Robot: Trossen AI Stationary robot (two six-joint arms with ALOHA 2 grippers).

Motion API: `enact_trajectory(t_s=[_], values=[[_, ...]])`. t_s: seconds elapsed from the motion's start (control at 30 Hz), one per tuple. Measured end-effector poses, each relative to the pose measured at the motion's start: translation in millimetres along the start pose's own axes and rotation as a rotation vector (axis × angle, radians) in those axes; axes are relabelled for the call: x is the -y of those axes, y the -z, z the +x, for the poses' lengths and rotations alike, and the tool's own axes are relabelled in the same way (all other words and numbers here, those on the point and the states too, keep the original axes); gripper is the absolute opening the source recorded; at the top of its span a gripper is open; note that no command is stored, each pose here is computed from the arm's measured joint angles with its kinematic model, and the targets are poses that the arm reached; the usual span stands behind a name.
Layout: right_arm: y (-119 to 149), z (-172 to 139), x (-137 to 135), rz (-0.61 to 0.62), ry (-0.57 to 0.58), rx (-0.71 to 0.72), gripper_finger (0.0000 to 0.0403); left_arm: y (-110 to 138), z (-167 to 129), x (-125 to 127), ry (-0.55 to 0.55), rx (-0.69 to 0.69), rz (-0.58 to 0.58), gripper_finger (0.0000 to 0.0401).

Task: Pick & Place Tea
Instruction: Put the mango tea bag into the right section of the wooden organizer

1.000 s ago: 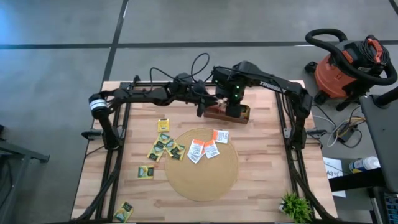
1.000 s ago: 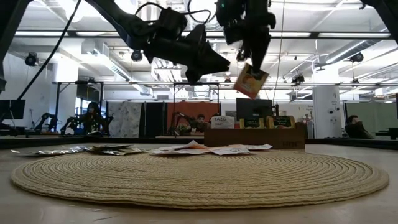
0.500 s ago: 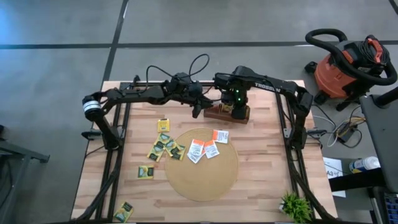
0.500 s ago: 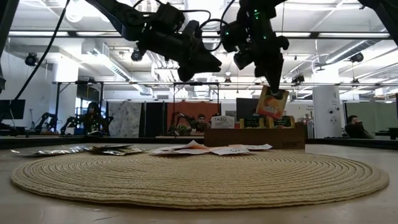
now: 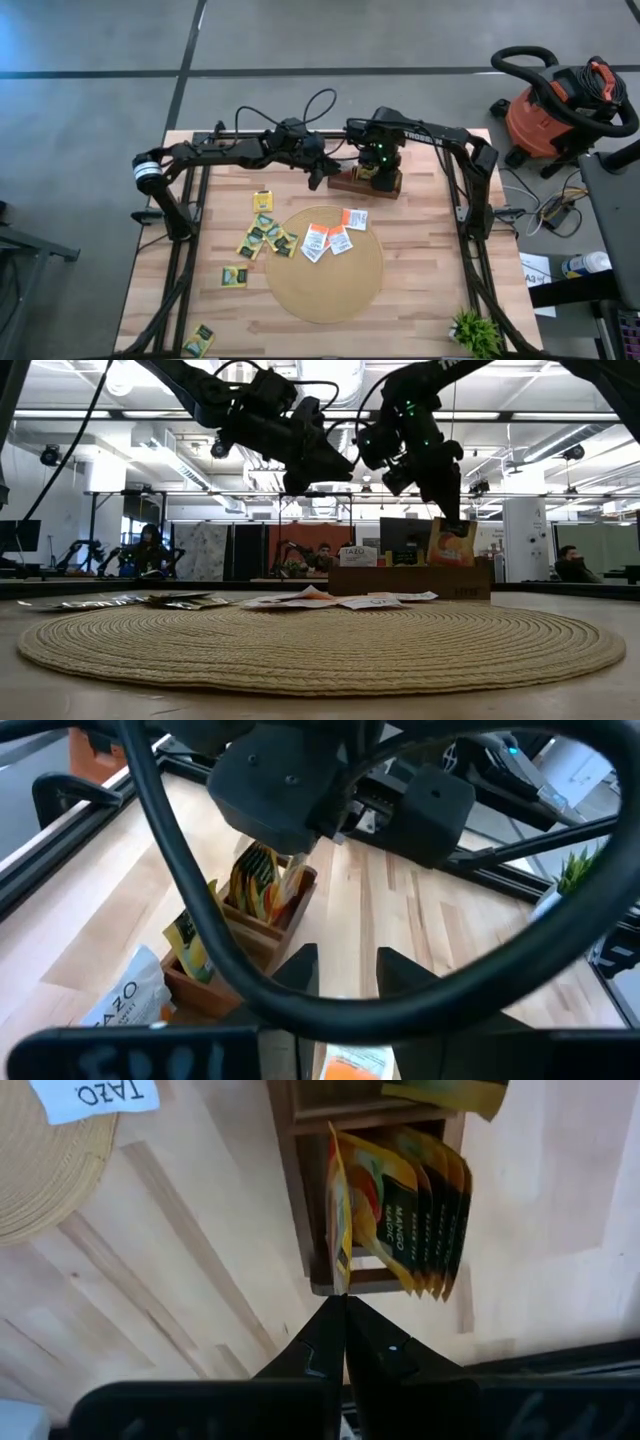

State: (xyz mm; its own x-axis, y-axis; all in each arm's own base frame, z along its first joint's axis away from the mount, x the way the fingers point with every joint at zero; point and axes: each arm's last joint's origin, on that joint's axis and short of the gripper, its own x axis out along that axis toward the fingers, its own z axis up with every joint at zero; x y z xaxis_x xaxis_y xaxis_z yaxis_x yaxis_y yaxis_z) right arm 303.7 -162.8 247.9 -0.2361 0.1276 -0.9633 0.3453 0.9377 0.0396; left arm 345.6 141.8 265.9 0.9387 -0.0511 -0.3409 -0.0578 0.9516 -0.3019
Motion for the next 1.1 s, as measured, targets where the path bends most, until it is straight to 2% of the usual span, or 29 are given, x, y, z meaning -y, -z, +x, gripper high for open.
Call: enact_trajectory(t_s=[0.6, 0.8, 0.97, 1.1], values=[[-9.6, 15.3, 5.1, 0.069, -0.036, -0.051, 0.0008, 1.1, 0.1, -0.5, -0.002, -0.008, -0.005, 0.0099], [-3.3, 7.0, 4.3, 0.095, -0.031, -0.021, 0.0008, 2.0, 0.1, -0.7, -0.003, -0.016, -0.007, 0.0099], [9.4, -8.7, 1.6, 0.085, -0.105, 0.046, 0.0008, 0.9, 3.5, 1.6, 0.036, 0.007, 0.073, 0.0099], [20.7, -21.3, -1.4, 0.078, -0.130, 0.096, 0.0008, -4.1, 12.7, 0.8, 0.082, 0.114, 0.144, 0.0099]])
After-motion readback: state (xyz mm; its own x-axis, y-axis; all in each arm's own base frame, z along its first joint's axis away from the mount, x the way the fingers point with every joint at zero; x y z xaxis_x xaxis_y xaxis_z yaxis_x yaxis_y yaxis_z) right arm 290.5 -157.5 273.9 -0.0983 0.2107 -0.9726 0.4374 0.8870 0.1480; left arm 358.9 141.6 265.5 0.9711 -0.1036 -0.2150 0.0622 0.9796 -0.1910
